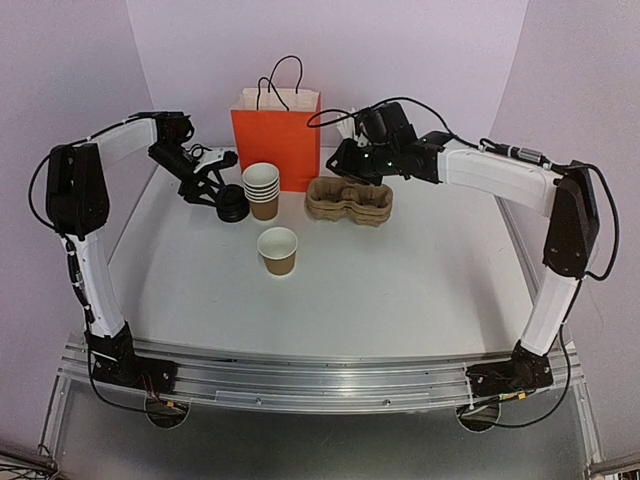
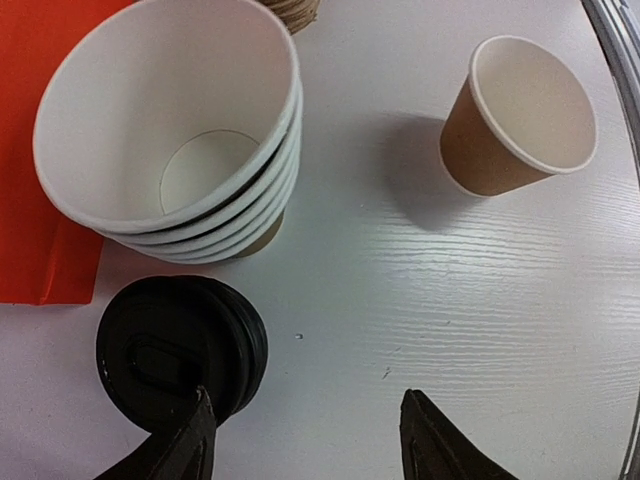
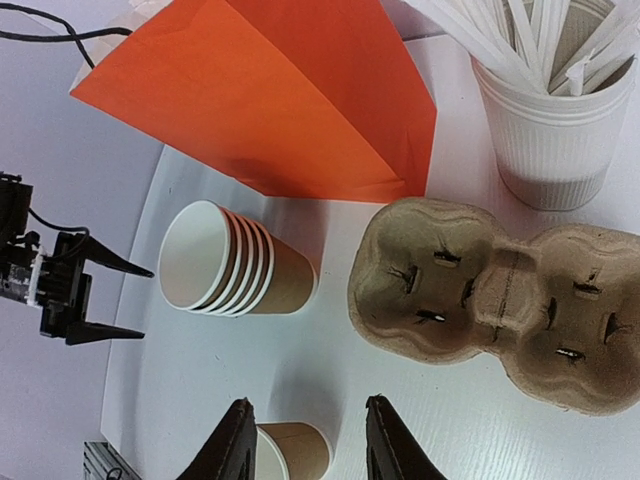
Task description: Pack the takeout coffee
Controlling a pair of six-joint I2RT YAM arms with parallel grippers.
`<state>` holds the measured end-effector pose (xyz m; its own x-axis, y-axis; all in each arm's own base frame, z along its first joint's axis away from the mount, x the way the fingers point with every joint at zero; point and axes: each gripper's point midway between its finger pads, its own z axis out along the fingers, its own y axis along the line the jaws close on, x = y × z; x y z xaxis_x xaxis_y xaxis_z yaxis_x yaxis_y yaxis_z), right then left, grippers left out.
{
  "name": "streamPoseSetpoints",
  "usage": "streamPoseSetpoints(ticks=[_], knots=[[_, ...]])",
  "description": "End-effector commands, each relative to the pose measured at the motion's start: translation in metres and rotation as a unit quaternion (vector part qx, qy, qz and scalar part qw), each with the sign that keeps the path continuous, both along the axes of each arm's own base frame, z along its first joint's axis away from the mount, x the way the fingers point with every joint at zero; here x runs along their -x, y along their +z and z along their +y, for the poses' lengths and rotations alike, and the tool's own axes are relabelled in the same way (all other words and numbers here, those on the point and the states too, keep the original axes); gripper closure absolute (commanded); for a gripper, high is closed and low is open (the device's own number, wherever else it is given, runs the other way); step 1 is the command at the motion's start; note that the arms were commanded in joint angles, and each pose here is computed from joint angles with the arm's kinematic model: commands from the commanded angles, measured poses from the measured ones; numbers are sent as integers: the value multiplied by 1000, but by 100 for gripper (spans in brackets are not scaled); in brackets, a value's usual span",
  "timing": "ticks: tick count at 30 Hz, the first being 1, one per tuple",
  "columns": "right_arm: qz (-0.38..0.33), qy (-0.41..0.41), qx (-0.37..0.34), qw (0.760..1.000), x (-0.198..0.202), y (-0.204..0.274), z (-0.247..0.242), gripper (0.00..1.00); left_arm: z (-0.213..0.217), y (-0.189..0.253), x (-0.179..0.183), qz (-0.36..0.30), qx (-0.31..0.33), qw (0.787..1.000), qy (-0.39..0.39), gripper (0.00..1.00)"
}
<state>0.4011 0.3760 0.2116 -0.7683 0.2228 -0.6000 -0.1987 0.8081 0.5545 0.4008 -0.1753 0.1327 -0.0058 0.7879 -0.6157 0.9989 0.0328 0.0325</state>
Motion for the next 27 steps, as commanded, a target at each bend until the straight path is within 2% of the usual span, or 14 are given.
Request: streamPoseSetpoints(ticks=[1,12,23,27], knots=[[-6,12,-3,1000,-2,4,7,66,-5,-4,-43,-48,-7,999,4,39],[13,19,-9,1000,-1,-8,14,66,2,-38,-57,-39,-45,998,-10,50],[18,21,-5,1000,-3,-15,16,66,5,-45,-51,-29,-55,998,-20,71],[18,22,-3,1000,-3,-16,17,65,5,-49,-50,-26,-56,998,-20,73]])
